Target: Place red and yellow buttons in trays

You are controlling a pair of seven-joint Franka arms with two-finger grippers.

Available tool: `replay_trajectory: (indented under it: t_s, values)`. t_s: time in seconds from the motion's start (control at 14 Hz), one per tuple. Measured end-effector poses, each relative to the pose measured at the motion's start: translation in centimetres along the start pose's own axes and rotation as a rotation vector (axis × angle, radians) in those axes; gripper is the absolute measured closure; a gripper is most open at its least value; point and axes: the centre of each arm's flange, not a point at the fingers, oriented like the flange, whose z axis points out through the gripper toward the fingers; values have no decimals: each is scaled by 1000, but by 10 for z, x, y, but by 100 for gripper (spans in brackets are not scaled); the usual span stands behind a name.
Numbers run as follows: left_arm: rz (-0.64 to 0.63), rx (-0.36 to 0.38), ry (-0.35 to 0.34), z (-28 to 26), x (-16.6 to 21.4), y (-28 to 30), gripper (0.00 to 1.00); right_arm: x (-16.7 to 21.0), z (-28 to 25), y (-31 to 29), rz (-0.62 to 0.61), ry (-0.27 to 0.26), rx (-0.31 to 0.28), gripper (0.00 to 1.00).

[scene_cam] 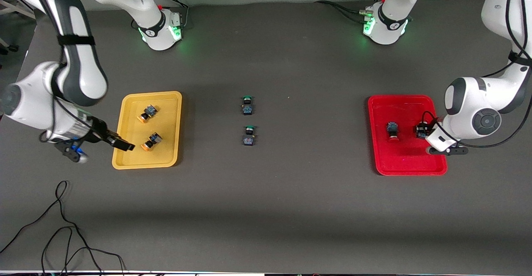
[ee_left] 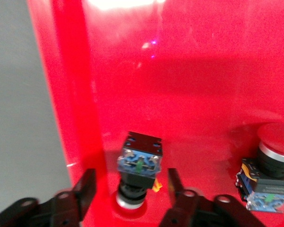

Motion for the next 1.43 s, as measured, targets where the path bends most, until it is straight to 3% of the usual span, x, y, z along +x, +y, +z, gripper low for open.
replay_trajectory:
  t_s: [0.14,0.21,0.5,0.86,1.07,1.43]
  values:
    - [13,24,-24,-43,8,-13,4,0,-49,-8,-56,13,-11,0]
    - [12,31,-33,-69,10,-19,0,-2,-72,-11,-77,13,-14,0]
    - [46,-25,-34,-185,-5,-30,0,-20,-137,-6,-120,-7,11,0]
    - [75,-41,42,-303,-65,-21,0,-48,-174,-10,-227,31,-61,0]
    - [113,-35,85,-340,-93,12,0,-64,-180,-26,-276,55,-102,0]
    - [150,-8,105,-353,-101,81,0,-70,-196,-19,-345,75,-124,0]
